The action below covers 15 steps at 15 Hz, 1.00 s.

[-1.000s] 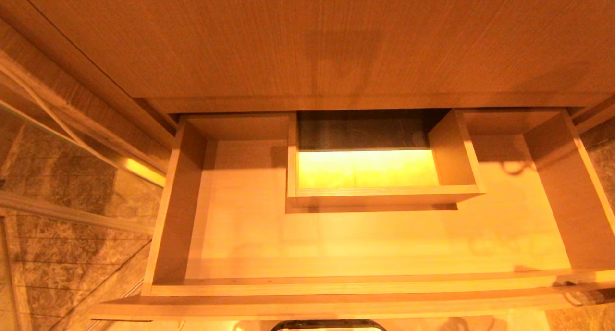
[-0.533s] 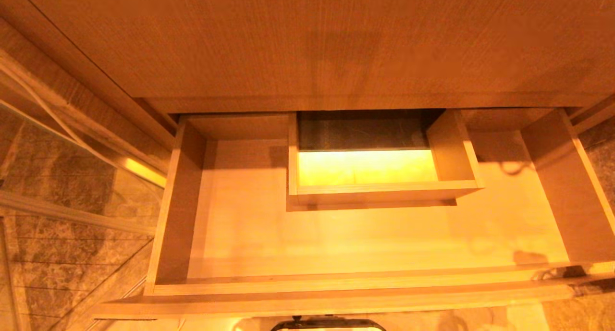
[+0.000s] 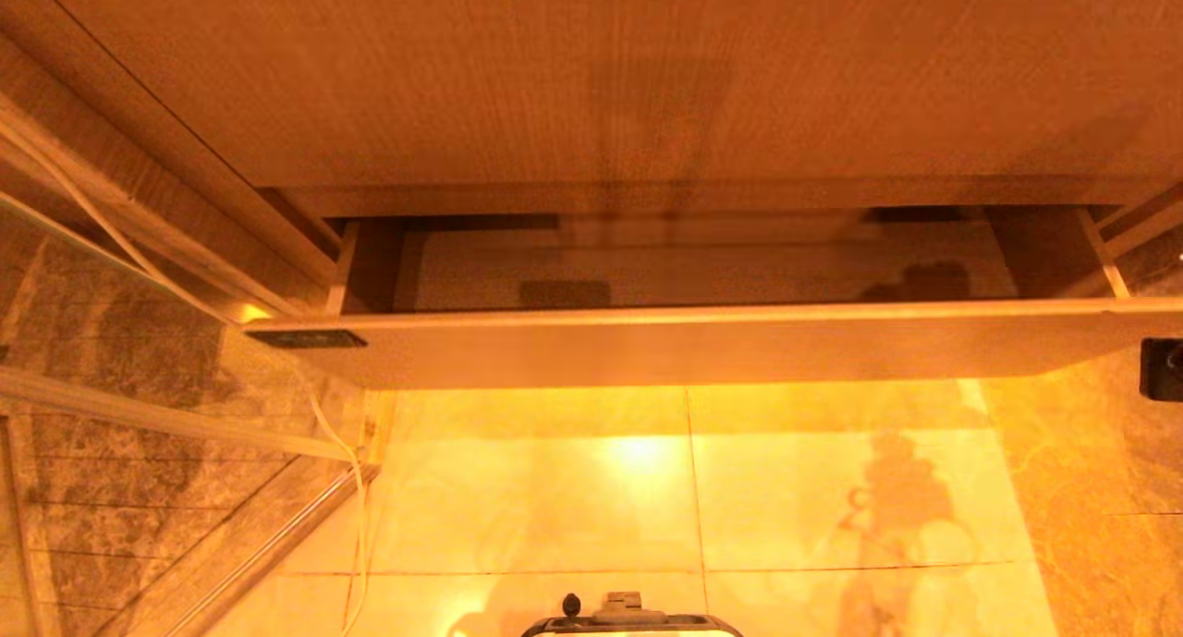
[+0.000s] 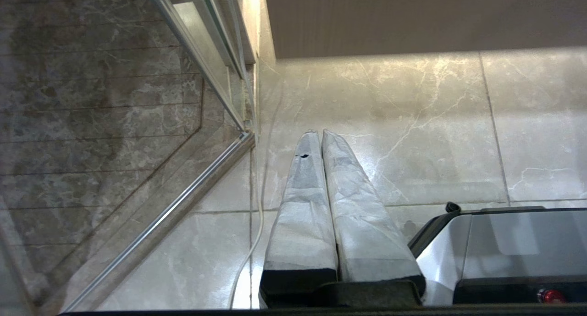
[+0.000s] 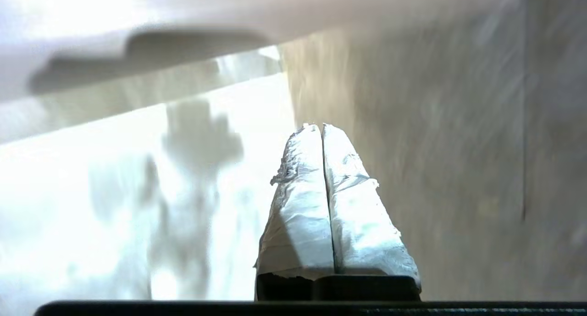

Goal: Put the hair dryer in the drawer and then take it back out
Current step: Close the drawer

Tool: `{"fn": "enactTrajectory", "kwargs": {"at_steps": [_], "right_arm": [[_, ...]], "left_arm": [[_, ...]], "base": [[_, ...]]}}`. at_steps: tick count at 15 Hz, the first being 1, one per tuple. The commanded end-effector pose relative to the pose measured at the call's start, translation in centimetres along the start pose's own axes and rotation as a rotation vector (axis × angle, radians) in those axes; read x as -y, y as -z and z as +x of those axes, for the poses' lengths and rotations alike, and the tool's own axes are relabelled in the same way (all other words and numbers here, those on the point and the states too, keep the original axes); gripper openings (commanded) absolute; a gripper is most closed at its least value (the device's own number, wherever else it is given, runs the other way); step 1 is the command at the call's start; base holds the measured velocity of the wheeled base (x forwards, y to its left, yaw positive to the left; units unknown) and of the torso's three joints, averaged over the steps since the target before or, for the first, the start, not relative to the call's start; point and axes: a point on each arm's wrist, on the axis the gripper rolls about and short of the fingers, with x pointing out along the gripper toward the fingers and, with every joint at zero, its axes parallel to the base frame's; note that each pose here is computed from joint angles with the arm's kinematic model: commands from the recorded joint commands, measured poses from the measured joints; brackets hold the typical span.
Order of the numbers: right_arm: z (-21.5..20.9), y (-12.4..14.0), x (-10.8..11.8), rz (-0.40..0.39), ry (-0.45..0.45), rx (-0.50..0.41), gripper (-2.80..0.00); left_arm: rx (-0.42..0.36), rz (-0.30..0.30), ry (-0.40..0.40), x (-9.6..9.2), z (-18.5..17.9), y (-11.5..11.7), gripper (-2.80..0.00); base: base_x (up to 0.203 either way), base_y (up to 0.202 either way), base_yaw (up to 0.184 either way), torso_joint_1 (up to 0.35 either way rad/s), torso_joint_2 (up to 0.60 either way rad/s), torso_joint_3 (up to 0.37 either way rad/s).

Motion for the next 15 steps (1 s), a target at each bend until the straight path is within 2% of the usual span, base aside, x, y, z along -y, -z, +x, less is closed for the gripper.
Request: {"fn": "enactTrajectory", "kwargs": {"at_steps": [1,4,11,15], "right_arm": [[-0.6,-0.6,-0.1,0.001,-0.003,0.044,-2.8],[-2.1,-0.2,0.3,-0.061,-0.03,0.003,-2.8],[-4.5,0.7,0.1,-0.126,-0.074,-0.081,-2.8],[-8.0,2.4,-0.5,-0.154,-0.133,-0.094,-2.8]], "left_arm": [[-0.001,0.0,0.0,0.0,0.0,0.0,-2.8],[-0.001,0.0,0.0,0.0,0.0,0.0,-2.8],[-0.001,0.0,0.0,0.0,0.0,0.0,-2.8],[-0.001,0.0,0.0,0.0,0.0,0.0,-2.8]], "base": [[0.0,0.0,0.0,0.0,0.0,0.0],[0.0,0.0,0.0,0.0,0.0,0.0],[0.0,0.0,0.0,0.0,0.0,0.0],[0.0,0.0,0.0,0.0,0.0,0.0]]}}
